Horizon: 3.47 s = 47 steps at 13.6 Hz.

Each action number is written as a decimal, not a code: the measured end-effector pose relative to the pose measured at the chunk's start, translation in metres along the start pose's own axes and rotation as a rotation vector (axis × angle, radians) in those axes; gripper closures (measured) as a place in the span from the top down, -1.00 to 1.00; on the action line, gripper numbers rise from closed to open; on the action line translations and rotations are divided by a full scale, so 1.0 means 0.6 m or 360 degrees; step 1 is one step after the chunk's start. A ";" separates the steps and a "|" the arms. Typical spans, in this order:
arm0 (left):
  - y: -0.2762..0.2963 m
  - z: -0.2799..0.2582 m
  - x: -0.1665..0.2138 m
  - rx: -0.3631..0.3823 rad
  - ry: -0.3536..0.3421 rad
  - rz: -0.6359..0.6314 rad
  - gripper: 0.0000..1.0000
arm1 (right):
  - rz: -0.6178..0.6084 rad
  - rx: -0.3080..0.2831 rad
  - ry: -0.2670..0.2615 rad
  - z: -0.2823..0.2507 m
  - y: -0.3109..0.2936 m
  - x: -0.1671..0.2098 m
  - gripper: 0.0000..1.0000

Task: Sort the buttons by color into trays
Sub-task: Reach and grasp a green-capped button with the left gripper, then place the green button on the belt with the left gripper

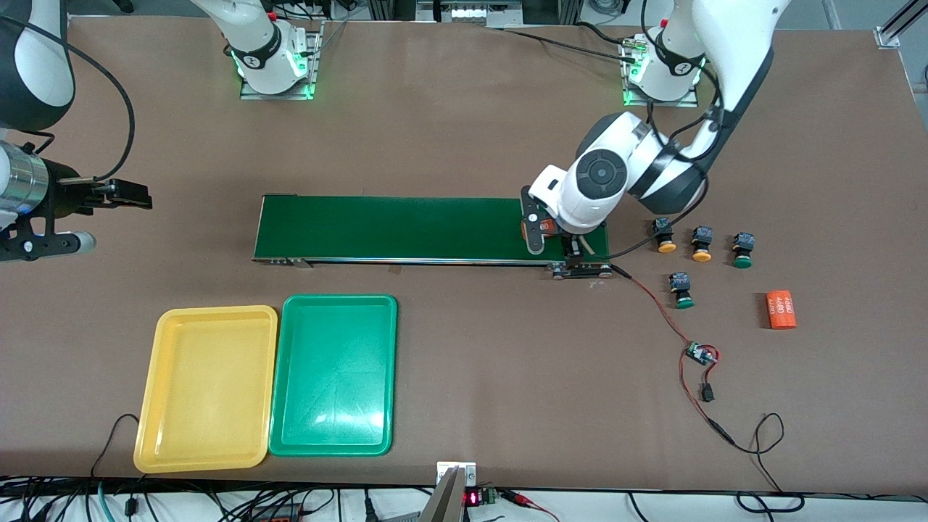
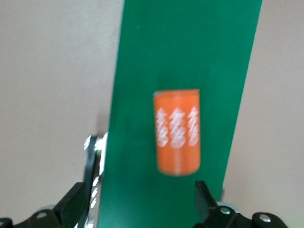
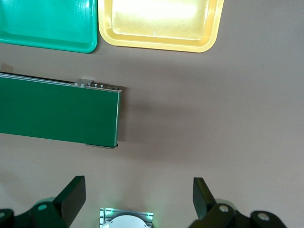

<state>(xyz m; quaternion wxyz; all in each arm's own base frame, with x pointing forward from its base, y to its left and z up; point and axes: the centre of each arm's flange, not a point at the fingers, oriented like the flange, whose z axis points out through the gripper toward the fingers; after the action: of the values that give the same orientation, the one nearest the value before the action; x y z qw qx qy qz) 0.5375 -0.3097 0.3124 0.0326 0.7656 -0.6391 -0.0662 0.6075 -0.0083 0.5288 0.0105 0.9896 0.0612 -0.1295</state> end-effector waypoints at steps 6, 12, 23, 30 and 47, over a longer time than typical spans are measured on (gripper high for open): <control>-0.090 -0.148 -0.103 0.0021 -0.0024 -0.0540 1.00 | -0.0002 0.0000 -0.0001 0.000 -0.001 0.000 1.00; -0.203 -0.149 -0.254 0.0006 0.0007 -0.1363 1.00 | -0.0002 0.0001 -0.0008 0.002 -0.001 0.000 1.00; -0.310 0.080 -0.399 -0.0139 -0.0280 -0.2222 1.00 | -0.0007 0.0009 -0.0061 0.033 -0.004 -0.004 1.00; -0.256 0.241 -0.416 -0.0074 0.0008 -0.2219 0.89 | 0.0008 0.0009 0.0124 0.118 -0.003 -0.098 1.00; -0.101 -0.016 -0.114 -0.0168 -0.0109 -0.1967 -0.19 | 0.0256 -0.0034 0.0294 0.221 -0.359 -0.155 1.00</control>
<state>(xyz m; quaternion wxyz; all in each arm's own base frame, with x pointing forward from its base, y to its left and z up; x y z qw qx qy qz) 0.5858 -0.2317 0.3181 0.0055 0.9889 -0.0741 -0.1289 0.4581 0.1895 0.4238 0.0258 0.9989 -0.0162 -0.0358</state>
